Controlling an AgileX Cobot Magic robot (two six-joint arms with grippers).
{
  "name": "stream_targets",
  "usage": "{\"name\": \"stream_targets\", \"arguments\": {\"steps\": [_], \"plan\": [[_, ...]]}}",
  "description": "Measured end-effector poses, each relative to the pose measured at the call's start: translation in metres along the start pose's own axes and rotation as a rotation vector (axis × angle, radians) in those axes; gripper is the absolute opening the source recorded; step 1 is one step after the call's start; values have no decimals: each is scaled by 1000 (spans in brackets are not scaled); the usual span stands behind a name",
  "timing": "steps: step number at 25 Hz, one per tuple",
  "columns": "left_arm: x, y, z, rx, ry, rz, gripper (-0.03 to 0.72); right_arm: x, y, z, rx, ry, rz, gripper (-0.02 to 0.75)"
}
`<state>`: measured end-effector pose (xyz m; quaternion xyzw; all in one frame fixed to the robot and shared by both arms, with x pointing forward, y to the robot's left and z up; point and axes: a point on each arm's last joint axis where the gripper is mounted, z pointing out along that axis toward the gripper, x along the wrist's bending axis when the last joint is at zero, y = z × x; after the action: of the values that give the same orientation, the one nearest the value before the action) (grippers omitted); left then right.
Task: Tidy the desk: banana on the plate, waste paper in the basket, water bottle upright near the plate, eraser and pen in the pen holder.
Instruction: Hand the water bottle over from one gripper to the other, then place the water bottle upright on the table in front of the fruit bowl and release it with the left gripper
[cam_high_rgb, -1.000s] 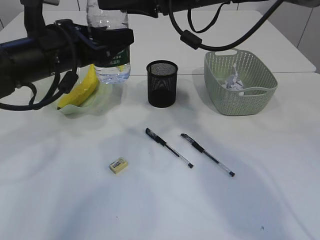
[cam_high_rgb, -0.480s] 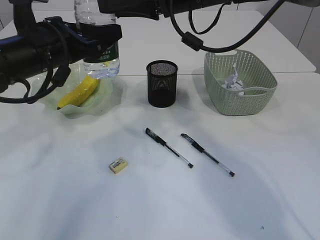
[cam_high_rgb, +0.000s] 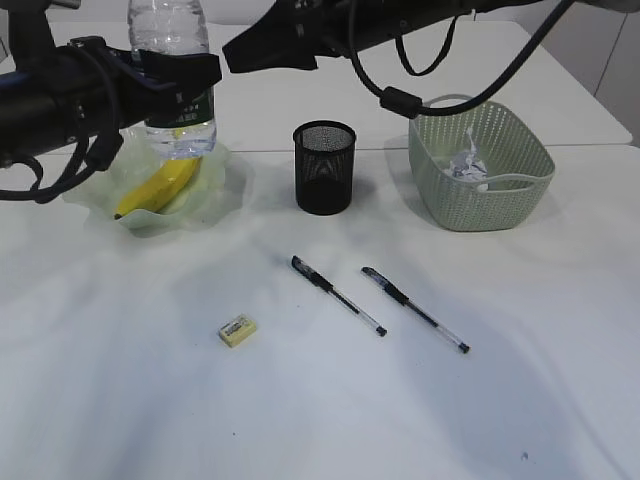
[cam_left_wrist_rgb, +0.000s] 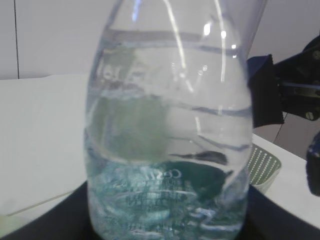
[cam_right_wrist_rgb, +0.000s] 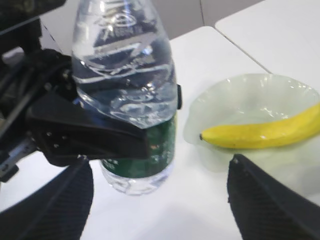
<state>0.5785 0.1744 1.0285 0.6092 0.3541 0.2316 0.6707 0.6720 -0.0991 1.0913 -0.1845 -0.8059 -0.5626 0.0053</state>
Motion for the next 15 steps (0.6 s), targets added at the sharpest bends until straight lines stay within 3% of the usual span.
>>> {"name": "stream_targets", "arguments": {"steps": [6, 11, 15], "plan": [[11, -2, -4, 39, 33, 25, 379, -12, -7, -2, 78, -130, -68, 578], [12, -2, -5, 43, 34, 30, 379, -23, -4, -3, 49, -249, -88, 555], [12, -2, -5, 42, 32, 31, 379, -26, -2, -5, 36, -282, -90, 552]]}}
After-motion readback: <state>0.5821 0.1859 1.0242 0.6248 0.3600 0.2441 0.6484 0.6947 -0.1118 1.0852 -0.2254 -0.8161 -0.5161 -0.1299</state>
